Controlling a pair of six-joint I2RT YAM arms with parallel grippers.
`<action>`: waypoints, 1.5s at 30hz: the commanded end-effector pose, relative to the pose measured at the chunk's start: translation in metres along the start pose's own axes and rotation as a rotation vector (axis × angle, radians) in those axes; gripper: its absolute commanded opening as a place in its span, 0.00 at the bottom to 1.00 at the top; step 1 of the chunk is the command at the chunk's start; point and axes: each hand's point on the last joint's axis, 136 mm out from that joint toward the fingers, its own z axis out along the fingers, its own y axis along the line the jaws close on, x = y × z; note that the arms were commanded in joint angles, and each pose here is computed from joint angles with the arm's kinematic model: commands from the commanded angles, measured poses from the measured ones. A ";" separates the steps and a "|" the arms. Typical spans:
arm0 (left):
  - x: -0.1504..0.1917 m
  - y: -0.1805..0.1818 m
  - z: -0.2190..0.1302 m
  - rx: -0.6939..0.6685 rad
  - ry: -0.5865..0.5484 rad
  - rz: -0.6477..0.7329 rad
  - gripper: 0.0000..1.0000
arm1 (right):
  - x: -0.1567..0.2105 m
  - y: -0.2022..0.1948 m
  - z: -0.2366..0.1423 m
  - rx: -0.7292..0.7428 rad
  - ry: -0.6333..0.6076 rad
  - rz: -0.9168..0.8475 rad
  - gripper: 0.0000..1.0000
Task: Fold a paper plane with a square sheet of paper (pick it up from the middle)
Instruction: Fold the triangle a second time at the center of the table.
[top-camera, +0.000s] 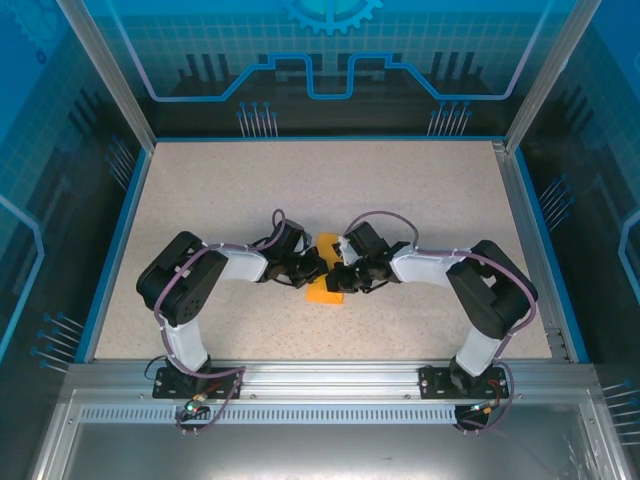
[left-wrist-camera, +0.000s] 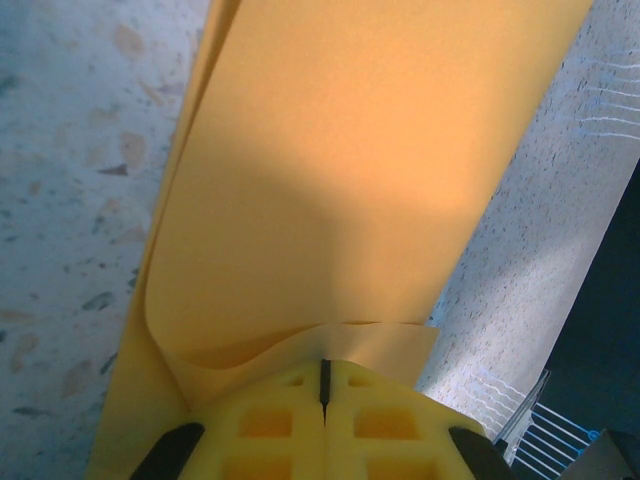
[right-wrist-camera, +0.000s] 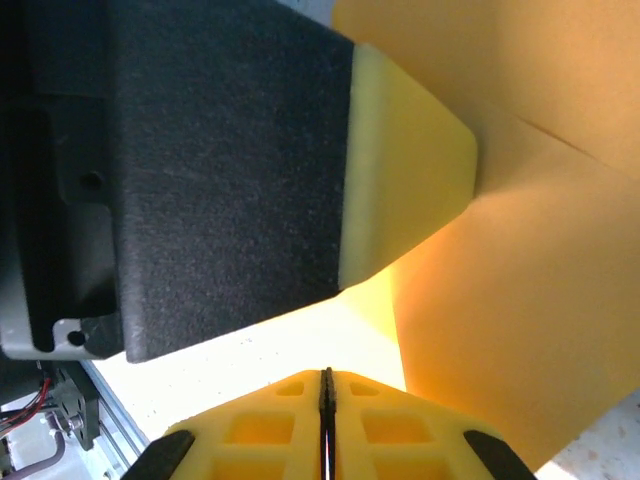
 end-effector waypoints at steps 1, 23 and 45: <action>0.005 0.022 0.004 -0.076 0.019 -0.012 0.00 | 0.006 -0.001 0.009 -0.013 0.021 0.021 0.10; 0.007 0.028 0.005 -0.096 0.027 -0.016 0.00 | 0.021 -0.025 0.016 0.071 0.070 0.054 0.12; 0.007 0.030 0.006 -0.111 0.032 -0.017 0.00 | 0.044 -0.029 0.002 0.067 0.086 0.083 0.13</action>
